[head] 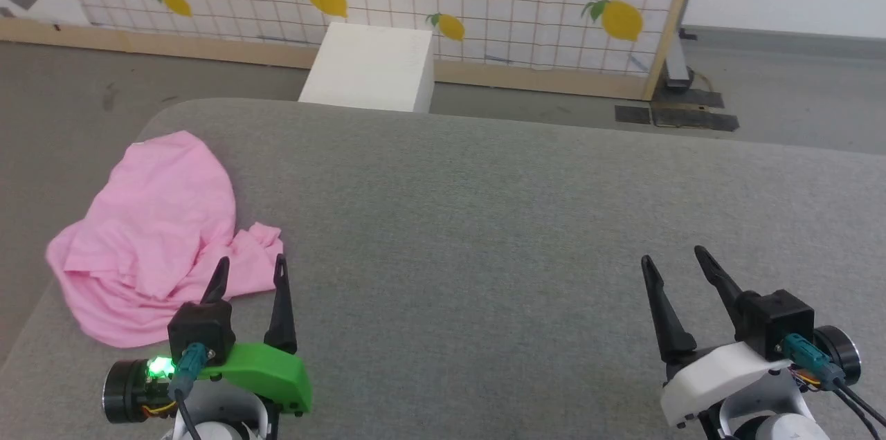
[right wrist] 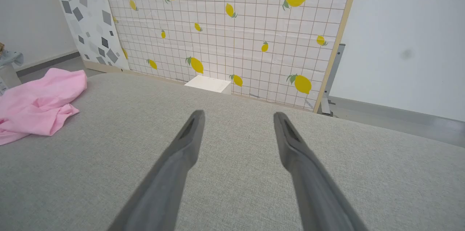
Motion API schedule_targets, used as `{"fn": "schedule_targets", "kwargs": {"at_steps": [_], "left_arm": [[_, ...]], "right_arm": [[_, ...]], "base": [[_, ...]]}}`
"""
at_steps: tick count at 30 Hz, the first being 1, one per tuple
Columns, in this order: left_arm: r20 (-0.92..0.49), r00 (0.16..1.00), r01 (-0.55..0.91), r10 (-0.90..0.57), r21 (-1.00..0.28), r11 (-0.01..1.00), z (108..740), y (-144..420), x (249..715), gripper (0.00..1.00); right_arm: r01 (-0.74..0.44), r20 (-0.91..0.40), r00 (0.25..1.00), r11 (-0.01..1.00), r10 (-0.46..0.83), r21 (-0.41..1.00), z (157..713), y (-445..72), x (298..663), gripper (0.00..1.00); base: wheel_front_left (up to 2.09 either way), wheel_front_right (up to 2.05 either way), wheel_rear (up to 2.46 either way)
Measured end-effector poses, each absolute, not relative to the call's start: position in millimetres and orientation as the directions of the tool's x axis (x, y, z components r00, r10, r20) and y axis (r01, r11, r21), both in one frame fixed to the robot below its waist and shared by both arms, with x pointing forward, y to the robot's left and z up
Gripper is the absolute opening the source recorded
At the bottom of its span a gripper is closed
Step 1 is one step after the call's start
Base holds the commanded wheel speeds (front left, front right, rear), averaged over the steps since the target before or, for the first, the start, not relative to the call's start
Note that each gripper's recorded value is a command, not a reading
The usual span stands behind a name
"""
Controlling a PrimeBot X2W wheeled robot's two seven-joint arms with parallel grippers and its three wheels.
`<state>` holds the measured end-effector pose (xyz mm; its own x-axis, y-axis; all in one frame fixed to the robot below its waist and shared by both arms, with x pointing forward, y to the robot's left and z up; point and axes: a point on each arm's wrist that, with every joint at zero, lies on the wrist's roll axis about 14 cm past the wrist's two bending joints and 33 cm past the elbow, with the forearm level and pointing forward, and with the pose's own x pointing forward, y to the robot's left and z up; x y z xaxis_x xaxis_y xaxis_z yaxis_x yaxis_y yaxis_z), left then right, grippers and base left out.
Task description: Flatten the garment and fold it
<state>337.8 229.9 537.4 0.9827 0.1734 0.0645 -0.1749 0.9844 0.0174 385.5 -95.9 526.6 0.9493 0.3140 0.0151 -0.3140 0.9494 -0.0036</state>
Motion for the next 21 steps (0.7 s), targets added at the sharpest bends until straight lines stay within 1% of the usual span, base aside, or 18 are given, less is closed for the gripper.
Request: {"fn": "schedule_targets", "kwargs": {"at_steps": [21], "left_arm": [[0.084, 0.942, -0.326, 0.326, -0.008, 0.945, 538.3, 272.3, 299.2, 1.0]], "right_arm": [[-0.459, 0.036, 0.888, 0.888, 0.458, 0.027, 527.7, -41.1, 388.6, 1.0]], "base": [[0.0, 0.0, 0.0]]}}
